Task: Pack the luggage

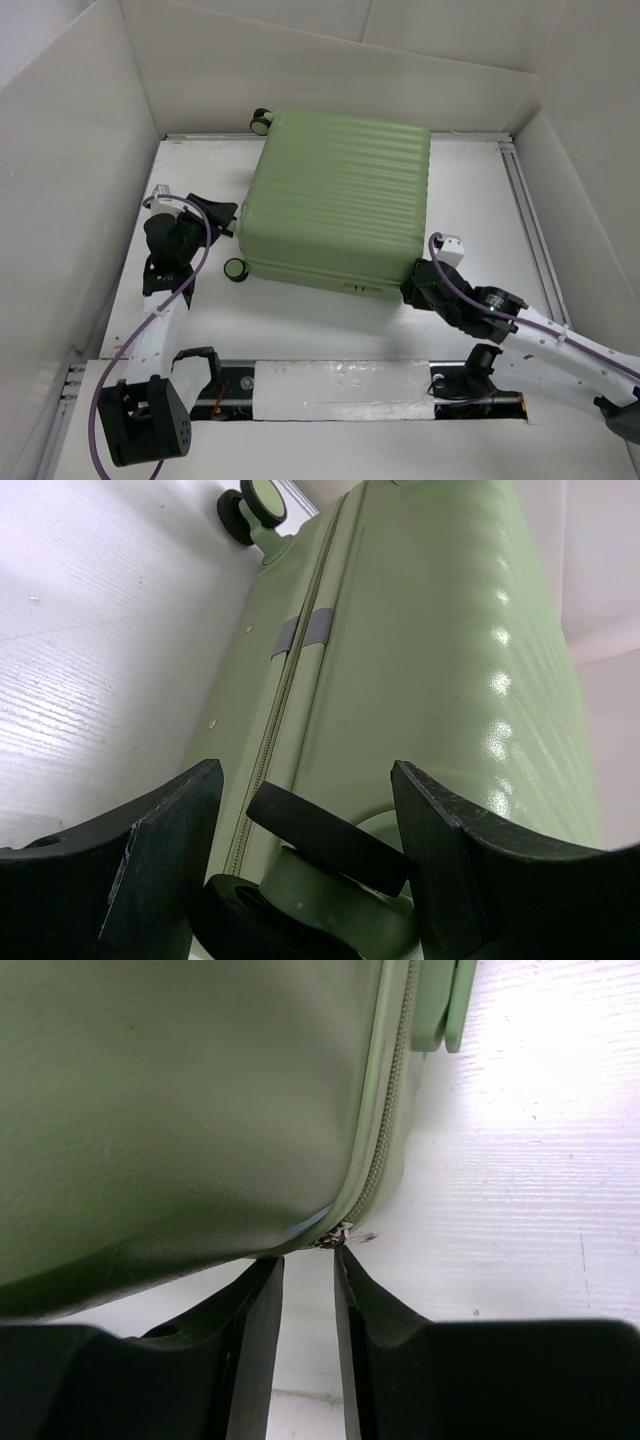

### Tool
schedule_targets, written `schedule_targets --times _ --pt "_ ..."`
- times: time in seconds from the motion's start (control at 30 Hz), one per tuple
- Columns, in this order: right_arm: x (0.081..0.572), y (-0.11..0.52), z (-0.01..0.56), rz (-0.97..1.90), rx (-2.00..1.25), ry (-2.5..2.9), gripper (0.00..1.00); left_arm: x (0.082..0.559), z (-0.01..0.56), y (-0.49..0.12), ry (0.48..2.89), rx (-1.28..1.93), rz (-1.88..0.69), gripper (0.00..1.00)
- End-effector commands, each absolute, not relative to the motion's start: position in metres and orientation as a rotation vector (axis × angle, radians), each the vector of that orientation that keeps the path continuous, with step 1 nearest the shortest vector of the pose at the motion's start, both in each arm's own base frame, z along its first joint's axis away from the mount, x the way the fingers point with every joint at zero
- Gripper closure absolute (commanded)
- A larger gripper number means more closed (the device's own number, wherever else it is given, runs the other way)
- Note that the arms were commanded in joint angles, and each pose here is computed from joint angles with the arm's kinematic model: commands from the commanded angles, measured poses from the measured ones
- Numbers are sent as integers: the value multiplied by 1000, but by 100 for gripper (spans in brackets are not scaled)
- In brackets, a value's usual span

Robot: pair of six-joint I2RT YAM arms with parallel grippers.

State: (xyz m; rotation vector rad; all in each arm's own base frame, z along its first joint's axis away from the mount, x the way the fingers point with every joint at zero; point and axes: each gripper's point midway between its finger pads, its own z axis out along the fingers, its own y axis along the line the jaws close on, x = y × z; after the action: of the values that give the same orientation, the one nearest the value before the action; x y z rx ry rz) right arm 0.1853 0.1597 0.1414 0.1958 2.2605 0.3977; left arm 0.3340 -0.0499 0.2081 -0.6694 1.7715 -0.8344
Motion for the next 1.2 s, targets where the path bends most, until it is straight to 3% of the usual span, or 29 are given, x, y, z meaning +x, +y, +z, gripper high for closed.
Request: schedule_targets --times 0.0,0.23,0.37,0.47,0.5,0.6,0.67,0.8,1.0,1.07,1.1,1.17 --pt "209 160 163 394 309 2123 69 334 256 -72 1679 -509 -945 100" --pt "221 157 161 313 352 2100 72 334 261 -71 1668 -511 -936 100" --pt "231 160 165 308 337 2049 60 334 265 -71 1660 -506 -937 100" --pt "235 160 158 294 330 2028 58 336 270 -67 1644 -516 -920 100" --pt "239 166 161 317 340 2011 59 336 270 -67 1644 -516 -920 100" --pt "243 192 160 410 212 2002 85 338 270 -64 1635 -541 -908 100" --pt "244 208 162 455 137 2013 96 338 270 -64 1635 -541 -908 100" --pt "232 263 178 614 -32 2036 100 339 270 -62 1631 -548 -900 100" --pt "201 318 195 627 -190 2053 100 336 267 -51 1648 -618 -827 100" --pt "202 308 204 576 -125 2037 97 331 257 -45 1665 -651 -788 88" --pt "201 298 203 562 -69 2053 95 328 255 -44 1658 -655 -781 65" --pt "200 272 189 512 13 2054 84 318 258 -45 1632 -639 -784 46"
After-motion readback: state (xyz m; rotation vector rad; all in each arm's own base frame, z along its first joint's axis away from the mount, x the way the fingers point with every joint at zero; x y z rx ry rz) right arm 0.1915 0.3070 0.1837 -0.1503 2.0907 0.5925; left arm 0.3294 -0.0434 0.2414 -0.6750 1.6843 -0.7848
